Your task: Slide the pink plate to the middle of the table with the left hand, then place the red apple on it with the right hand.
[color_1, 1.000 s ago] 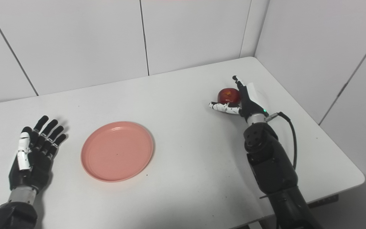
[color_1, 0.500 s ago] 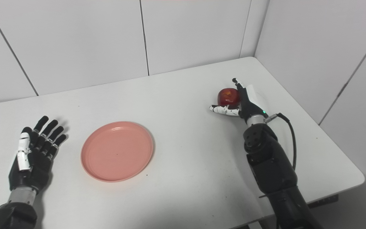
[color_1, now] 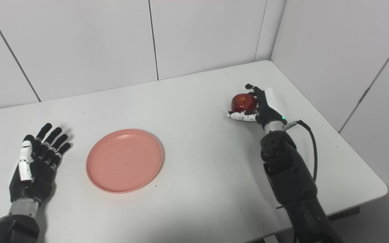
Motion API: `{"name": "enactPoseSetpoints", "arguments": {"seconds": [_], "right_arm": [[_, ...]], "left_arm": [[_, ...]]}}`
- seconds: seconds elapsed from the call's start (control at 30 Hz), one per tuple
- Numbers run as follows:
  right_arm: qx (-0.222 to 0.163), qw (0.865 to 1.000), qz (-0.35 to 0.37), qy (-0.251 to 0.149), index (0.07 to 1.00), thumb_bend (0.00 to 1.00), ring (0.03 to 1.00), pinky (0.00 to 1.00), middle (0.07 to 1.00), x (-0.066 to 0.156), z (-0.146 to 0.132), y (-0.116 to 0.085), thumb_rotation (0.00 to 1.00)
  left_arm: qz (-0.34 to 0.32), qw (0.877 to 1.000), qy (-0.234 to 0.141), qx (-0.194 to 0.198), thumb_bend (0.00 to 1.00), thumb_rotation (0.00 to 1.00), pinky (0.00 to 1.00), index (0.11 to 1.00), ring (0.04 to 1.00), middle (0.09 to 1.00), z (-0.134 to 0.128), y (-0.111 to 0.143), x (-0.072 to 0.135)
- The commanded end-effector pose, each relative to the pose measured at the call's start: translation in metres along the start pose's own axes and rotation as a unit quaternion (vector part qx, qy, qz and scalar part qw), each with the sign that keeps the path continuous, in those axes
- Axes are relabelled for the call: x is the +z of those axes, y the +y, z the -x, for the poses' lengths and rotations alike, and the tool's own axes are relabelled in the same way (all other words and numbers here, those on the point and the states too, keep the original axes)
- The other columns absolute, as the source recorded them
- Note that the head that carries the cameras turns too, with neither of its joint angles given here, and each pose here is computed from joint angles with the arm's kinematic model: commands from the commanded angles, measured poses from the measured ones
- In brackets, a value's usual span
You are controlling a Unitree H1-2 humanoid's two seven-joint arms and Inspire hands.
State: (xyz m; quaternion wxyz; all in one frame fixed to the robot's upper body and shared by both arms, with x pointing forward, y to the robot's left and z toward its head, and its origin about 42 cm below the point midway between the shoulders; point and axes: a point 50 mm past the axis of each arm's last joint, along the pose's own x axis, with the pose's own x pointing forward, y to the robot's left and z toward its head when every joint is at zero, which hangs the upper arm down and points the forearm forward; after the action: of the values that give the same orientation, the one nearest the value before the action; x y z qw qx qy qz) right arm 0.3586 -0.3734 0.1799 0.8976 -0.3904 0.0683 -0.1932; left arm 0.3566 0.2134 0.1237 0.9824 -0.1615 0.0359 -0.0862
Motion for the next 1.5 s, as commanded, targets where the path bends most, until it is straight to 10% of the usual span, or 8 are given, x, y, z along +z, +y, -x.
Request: {"name": "enactPoseSetpoints", "arguments": {"seconds": [0.0,0.2,1.07,1.47], "right_arm": [[-0.041,0.998,-0.013,-0.039,0.681,0.81,0.601,0.53,0.652,0.015,-0.01,-0.014,0.15],[-0.065,0.996,-0.017,-0.057,0.492,0.52,0.506,0.44,0.545,0.012,-0.017,-0.011,0.14],[-0.081,0.994,-0.041,-0.055,0.487,0.51,0.483,0.41,0.514,0.014,-0.021,-0.009,0.13],[-0.092,0.986,-0.045,-0.128,0.487,0.51,0.488,0.42,0.523,0.062,-0.002,-0.022,0.13]], "left_arm": [[-0.001,0.999,0.042,0.02,0.35,1.0,0.87,0.866,0.865,0.874,0.009,0.007,-0.015],[0.001,0.999,0.042,0.021,0.35,1.0,0.87,0.867,0.867,0.875,0.008,0.007,-0.015],[-0.001,0.999,0.041,0.02,0.35,1.0,0.88,0.866,0.87,0.875,0.008,0.005,-0.016],[0.004,0.999,0.041,0.021,0.36,1.0,0.88,0.868,0.874,0.878,0.007,0.001,-0.018]]}}
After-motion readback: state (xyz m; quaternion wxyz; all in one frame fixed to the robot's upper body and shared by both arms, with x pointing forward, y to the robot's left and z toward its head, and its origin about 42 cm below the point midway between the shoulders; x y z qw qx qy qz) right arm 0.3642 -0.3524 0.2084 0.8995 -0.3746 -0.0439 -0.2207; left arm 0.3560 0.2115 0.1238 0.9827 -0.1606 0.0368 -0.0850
